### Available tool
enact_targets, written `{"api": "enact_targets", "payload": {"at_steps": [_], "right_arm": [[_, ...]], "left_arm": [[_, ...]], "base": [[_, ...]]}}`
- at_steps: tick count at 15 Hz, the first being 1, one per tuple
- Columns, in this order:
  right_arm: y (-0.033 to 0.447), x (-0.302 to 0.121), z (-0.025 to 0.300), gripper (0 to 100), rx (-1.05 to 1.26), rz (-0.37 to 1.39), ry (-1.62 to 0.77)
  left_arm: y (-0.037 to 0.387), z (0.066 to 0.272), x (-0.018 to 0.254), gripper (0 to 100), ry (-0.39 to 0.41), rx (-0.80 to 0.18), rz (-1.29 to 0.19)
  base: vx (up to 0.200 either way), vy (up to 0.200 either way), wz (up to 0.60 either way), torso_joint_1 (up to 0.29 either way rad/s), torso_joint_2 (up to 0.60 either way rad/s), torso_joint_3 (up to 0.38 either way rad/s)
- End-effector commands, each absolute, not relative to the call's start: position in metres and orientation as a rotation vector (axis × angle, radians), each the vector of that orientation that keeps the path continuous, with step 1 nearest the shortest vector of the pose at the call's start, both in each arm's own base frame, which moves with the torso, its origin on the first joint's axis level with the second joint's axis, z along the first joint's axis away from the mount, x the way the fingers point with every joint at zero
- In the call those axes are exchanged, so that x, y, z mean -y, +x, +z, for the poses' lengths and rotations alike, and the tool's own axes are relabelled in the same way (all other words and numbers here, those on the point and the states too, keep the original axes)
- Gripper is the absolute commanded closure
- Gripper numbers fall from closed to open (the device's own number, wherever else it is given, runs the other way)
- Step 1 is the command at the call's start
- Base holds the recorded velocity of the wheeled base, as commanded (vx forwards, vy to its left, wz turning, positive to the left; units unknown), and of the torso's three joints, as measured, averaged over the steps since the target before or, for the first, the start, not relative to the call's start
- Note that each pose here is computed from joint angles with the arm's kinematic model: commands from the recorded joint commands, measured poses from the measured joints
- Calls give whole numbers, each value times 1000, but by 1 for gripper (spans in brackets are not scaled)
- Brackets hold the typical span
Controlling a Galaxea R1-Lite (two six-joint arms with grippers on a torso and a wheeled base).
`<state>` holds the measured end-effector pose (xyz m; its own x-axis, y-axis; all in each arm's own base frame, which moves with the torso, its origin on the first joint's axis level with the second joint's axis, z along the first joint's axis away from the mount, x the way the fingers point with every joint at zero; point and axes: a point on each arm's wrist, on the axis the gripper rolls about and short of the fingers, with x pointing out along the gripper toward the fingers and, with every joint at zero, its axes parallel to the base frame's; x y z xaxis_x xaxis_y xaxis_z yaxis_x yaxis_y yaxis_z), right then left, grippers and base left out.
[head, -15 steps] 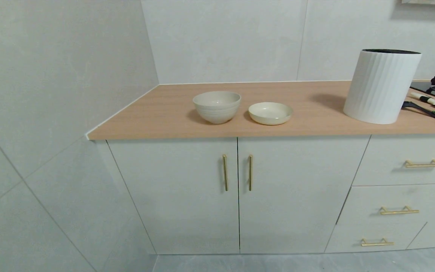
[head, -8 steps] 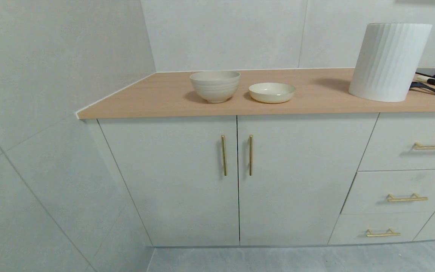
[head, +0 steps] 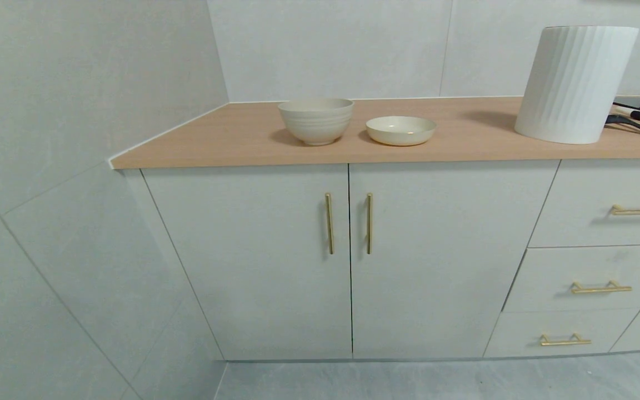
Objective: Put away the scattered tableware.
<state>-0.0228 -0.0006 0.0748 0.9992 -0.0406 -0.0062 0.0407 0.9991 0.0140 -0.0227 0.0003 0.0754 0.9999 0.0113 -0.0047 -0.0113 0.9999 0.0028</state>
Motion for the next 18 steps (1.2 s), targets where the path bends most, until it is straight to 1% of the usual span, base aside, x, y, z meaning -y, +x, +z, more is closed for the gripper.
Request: {"api": "enact_targets", "payload": {"at_steps": [1, 6, 7, 8, 9, 11, 13, 16, 18], "right_arm": [[-23, 1, 75, 0, -7, -40, 14], [-20, 0, 76, 0, -37, -34, -3], [-18, 0, 85, 0, -52, -9, -1], [-22, -1, 115, 0, 30, 42, 21], [-21, -2, 129, 0, 35, 77, 38], [-6, -4, 158, 0, -25, 164, 23], [14, -5, 175, 0, -102, 244, 34], [44, -7, 179, 0, -249, 294, 47], [72, -15, 178, 0, -381, 363, 48]], "left_arm": [[-23, 76, 0, 0, 3, -5, 12], [-23, 76, 0, 0, 2, -5, 12], [-23, 75, 0, 0, 8, -6, 12], [-23, 76, 0, 0, 15, -5, 11], [-23, 76, 0, 0, 12, -5, 12], [-23, 75, 0, 0, 11, -6, 12], [-23, 76, 0, 0, 9, -5, 12], [-23, 76, 0, 0, 6, -5, 12], [-23, 76, 0, 0, 6, -5, 12]], "base": [[0, 0, 0, 0, 0, 0], [0, 0, 0, 0, 0, 0], [0, 0, 0, 0, 0, 0], [0, 0, 0, 0, 0, 0], [0, 0, 0, 0, 0, 0], [0, 0, 0, 0, 0, 0], [0, 0, 0, 0, 0, 0], [0, 0, 0, 0, 0, 0], [0, 0, 0, 0, 0, 0]]}}
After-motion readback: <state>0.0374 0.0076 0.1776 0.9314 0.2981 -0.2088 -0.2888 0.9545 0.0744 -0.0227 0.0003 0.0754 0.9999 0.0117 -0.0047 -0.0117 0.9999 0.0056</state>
